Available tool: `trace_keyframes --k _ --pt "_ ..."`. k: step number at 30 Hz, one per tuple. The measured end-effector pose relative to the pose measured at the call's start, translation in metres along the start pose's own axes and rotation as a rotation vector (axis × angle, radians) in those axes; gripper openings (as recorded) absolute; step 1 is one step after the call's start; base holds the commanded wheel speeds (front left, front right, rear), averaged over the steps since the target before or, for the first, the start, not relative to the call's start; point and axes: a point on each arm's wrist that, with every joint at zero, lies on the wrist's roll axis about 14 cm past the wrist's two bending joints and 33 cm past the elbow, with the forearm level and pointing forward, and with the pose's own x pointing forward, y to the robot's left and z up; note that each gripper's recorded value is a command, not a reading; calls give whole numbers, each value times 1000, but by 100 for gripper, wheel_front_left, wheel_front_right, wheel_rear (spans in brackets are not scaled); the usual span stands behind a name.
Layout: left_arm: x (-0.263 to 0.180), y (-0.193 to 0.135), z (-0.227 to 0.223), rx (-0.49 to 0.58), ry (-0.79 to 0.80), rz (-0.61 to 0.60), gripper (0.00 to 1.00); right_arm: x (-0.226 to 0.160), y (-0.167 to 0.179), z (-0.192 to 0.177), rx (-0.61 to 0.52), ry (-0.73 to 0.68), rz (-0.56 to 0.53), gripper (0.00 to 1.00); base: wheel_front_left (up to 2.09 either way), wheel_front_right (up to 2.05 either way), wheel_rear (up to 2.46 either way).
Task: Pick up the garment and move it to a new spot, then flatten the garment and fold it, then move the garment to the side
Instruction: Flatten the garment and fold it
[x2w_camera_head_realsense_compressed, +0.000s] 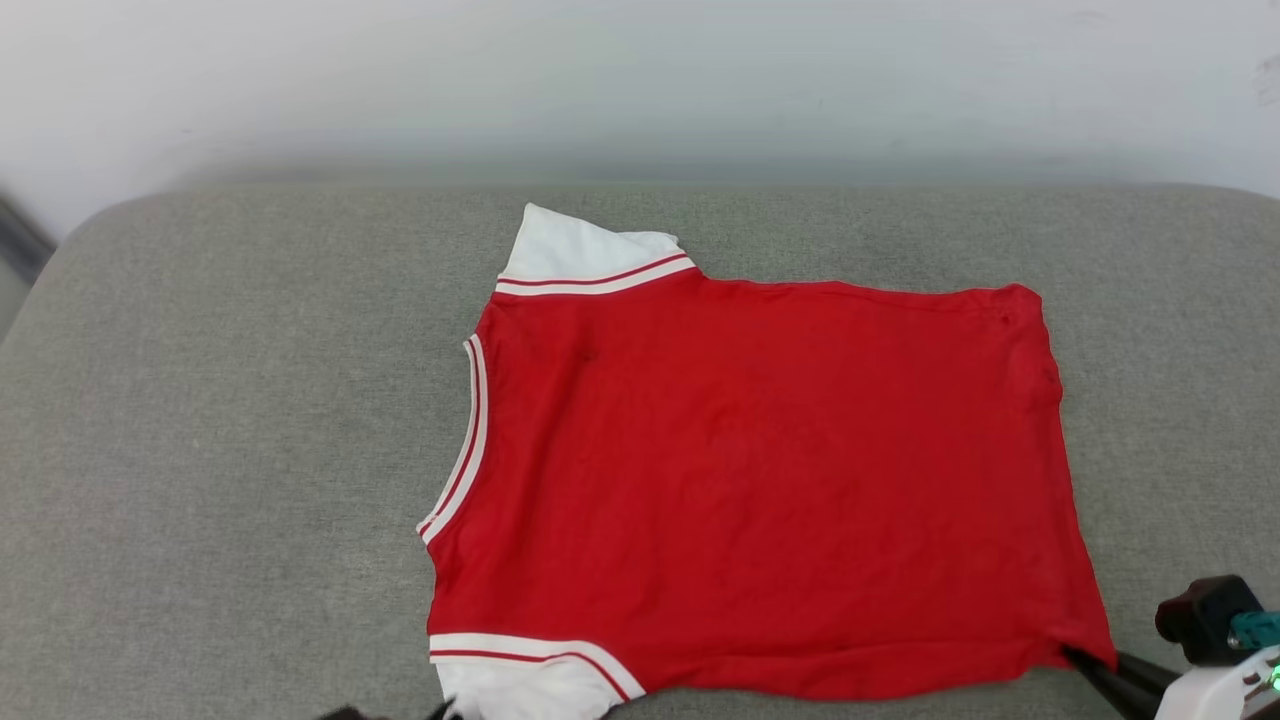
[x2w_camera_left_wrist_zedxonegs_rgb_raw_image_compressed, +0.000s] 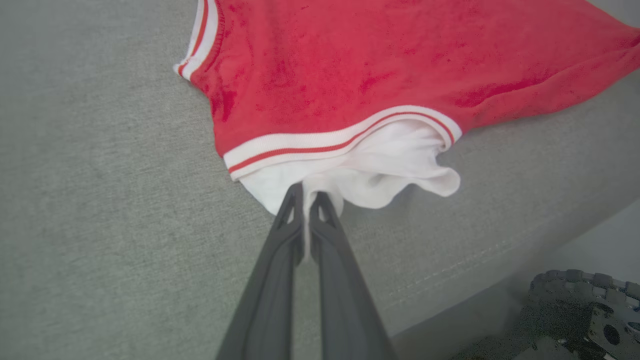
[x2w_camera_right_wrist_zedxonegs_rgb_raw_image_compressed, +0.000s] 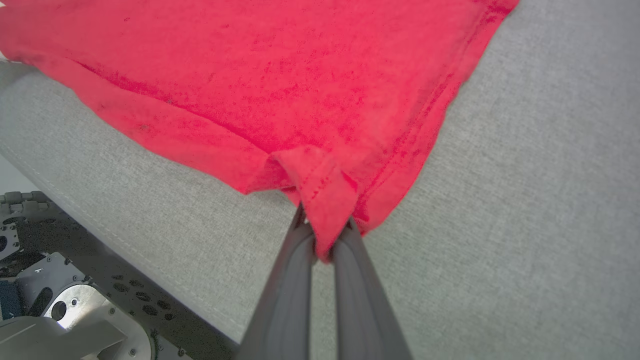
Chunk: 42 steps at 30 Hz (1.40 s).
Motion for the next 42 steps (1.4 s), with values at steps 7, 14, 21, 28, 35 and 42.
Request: trace_keyframes --k 7,14,21,28,35,42 --pt "23 26 48 131 -119 10 0 3 -2 27 -6 -71 -18 0 0 0 0" --pt "54 38 100 245 -204 -15 0 9 -16 54 -5 -131 -51 0 0 0 0" --pt "95 48 134 333 -224 -48 0 25 -29 79 -10 -168 -66 0 0 0 0" --pt "139 62 135 382 -169 -73 0 51 -51 84 -10 -138 -96 0 0 0 0" --pt "175 80 107 384 -62 -88 0 82 -65 55 13 -7 -102 0 0 0 0" --pt "192 88 78 361 17 -99 0 99 -68 32 34 79 -89 0 0 0 0"
